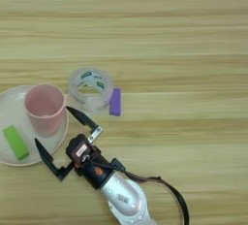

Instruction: Move the objects on the table

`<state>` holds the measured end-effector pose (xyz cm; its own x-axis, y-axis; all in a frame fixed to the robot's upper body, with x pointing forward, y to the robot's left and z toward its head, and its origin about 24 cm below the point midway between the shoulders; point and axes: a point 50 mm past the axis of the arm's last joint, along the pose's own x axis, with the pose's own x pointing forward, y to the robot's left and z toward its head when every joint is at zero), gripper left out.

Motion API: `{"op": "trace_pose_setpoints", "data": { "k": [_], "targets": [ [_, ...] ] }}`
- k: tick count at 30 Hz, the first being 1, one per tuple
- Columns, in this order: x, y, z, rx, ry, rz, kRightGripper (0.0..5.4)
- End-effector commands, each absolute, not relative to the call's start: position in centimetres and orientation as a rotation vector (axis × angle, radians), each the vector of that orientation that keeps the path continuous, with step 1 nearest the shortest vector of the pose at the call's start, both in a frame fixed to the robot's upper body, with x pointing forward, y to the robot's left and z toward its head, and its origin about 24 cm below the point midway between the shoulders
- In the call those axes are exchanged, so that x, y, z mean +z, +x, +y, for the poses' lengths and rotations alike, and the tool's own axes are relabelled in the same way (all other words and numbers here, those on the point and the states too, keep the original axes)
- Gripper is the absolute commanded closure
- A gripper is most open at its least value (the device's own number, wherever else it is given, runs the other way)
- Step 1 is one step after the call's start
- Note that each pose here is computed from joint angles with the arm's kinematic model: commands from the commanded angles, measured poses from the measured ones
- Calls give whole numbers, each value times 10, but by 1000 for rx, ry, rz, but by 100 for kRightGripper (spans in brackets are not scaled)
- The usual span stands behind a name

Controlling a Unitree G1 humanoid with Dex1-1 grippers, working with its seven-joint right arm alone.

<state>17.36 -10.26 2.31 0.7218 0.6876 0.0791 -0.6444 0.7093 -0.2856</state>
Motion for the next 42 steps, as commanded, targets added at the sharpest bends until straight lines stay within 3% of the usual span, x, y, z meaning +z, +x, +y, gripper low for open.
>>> {"op": "trace_pose_setpoints", "data": {
  "k": [1, 15, 22, 28, 34, 42],
  "targets": [
    [36, 179, -117, 740, -312, -223, 5],
    [59, 182, -179, 583, -391, -206, 5],
    [65, 188, -194, 517, -297, -173, 5],
    [74, 220, -222, 185, -92, -157, 5],
    [65, 239, -215, 9, -123, -29, 5],
    [64, 236, -196, 68, -193, 12, 5]
  ]
}}
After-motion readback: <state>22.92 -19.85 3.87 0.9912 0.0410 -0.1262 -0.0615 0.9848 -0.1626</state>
